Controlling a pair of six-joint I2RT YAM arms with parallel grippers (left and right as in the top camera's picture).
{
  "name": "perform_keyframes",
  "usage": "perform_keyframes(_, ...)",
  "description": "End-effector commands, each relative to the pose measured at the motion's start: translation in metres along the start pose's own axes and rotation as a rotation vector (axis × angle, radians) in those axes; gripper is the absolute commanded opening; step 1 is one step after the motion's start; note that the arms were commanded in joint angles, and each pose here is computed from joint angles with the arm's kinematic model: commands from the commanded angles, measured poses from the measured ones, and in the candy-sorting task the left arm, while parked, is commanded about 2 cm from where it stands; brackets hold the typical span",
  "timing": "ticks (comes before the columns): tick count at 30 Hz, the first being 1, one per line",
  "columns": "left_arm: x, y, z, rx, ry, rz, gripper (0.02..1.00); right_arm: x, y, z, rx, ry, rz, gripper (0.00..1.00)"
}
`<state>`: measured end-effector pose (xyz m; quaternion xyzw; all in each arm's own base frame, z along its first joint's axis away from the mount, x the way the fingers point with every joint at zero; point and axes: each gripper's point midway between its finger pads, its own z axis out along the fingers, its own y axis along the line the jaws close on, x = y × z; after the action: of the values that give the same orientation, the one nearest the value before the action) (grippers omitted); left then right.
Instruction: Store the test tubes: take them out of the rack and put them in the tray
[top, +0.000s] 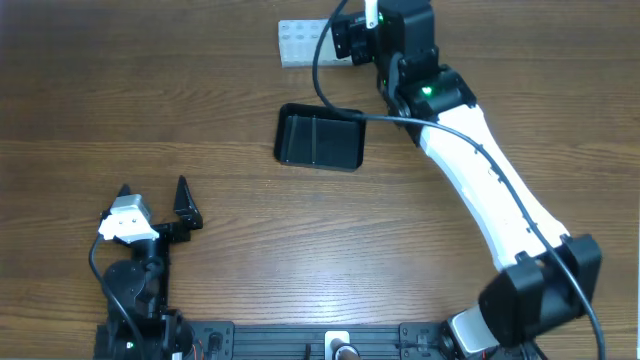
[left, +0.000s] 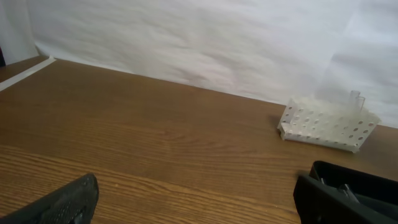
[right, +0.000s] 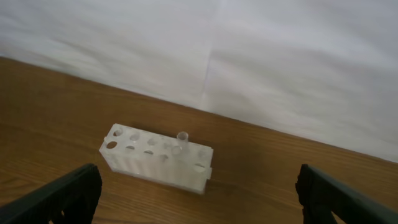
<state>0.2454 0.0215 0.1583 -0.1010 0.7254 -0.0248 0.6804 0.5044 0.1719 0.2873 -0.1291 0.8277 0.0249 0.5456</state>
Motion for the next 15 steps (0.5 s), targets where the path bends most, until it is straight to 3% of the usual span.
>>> perform_keyframes(1,0.001,-0.002,0.0,0.011,0.0,0.014,0.996,-0.003,0.004,0.023,0.01,-0.006,0.015,0.991)
perform_keyframes(6,0.001,-0.002,0.0,0.011,0.0,0.014,0.998,0.003,-0.005,0.05,0.11,-0.034,0.129,0.956)
perform_keyframes(15,0.001,-0.002,0.0,0.011,0.0,0.014,0.998,0.038,0.012,0.102,0.117,0.005,0.114,0.991)
